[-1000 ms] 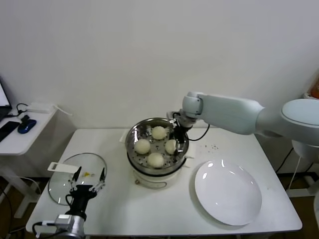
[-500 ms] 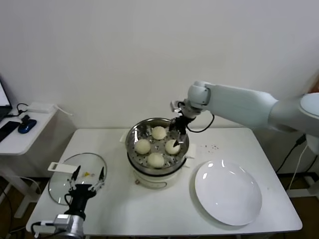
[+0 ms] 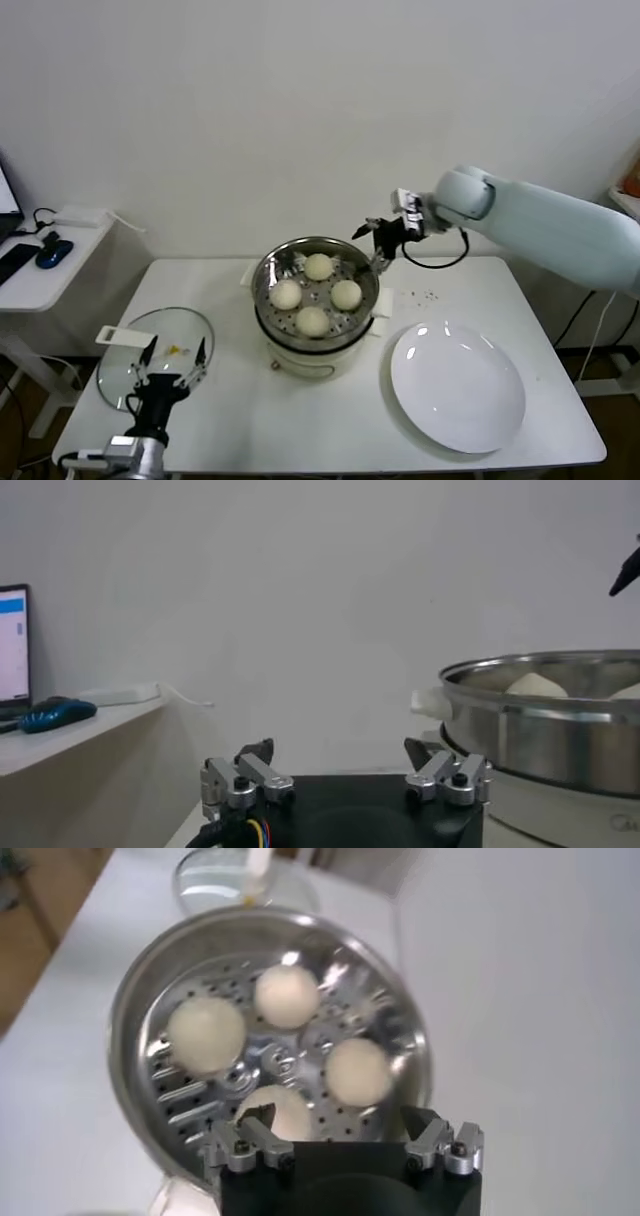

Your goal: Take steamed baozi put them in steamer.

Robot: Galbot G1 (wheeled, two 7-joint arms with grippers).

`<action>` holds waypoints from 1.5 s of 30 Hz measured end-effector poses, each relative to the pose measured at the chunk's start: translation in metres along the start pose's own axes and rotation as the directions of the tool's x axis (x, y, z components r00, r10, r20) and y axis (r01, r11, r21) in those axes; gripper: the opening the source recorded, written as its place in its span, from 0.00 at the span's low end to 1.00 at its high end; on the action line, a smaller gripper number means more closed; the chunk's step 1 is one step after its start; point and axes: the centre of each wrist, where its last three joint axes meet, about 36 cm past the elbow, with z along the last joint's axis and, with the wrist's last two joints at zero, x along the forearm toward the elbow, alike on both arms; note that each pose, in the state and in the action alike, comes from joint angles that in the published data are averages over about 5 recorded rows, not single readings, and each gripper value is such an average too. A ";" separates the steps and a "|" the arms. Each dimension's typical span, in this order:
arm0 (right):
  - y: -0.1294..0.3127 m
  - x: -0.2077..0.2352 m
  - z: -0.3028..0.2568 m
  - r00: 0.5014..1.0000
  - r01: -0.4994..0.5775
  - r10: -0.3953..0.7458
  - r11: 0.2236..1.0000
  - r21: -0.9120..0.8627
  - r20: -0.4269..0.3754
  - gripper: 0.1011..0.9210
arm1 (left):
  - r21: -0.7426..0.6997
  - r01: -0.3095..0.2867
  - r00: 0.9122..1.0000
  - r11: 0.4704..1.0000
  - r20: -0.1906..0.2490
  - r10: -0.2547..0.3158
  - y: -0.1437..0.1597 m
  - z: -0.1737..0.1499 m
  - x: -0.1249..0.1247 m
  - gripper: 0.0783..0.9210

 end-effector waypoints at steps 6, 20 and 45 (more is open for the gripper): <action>0.042 0.013 0.046 0.968 -0.193 0.208 0.975 -0.108 0.143 0.88 | 0.004 -0.008 1.000 1.000 0.024 0.008 -0.007 -0.003 0.001 0.88; 0.163 -0.026 0.114 0.688 -0.499 0.646 0.752 -0.431 0.332 0.88 | -0.009 -0.014 0.999 1.000 0.028 0.015 -0.020 -0.003 0.005 0.88; 0.389 -0.082 0.144 0.375 -0.476 0.919 0.302 -0.826 0.119 0.88 | -0.038 -0.004 1.000 0.999 0.014 0.005 -0.008 -0.003 0.010 0.88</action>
